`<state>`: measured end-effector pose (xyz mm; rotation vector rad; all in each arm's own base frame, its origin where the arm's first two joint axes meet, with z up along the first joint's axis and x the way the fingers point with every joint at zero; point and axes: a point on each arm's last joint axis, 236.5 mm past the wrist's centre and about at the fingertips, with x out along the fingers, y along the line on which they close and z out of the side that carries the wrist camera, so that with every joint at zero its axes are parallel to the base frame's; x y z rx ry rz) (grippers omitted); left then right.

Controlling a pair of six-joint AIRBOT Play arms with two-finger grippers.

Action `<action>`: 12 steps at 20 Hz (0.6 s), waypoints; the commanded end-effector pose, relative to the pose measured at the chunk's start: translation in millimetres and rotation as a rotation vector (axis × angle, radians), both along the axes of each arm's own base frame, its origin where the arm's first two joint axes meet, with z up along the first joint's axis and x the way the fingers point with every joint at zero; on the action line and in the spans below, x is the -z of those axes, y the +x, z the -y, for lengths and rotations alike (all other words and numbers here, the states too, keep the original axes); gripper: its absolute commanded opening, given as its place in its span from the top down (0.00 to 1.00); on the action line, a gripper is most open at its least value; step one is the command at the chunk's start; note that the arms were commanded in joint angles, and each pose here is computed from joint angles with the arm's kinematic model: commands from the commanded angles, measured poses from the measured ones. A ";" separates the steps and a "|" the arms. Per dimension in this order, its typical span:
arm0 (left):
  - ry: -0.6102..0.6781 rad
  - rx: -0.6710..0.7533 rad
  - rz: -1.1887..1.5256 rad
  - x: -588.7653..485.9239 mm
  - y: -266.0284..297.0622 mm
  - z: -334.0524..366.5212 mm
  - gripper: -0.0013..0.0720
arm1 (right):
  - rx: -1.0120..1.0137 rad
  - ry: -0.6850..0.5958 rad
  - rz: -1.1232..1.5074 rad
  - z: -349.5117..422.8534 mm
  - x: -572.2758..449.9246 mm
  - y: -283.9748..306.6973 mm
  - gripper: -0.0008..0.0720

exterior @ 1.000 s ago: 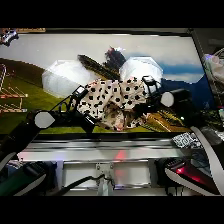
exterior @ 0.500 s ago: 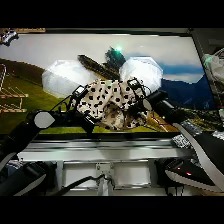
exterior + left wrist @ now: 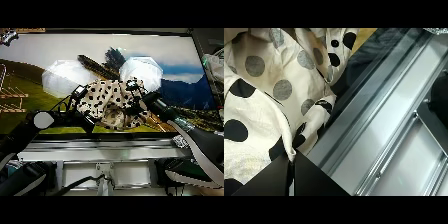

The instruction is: Fold the clothes and pants, and hang the long-sleeved shirts on hangers.

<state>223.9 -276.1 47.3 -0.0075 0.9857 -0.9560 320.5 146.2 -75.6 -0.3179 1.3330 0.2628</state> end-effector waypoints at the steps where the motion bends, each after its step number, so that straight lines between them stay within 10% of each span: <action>1: -0.001 -0.002 0.005 -0.6 0.9 0.1 0.97 | 0.016 0.033 0.004 -6.3 -3.7 -0.4 0.96; 12: -0.342 -0.499 0.633 -165.5 123.6 -54.2 0.97 | -0.043 0.540 0.644 -65.4 -327.6 42.6 0.96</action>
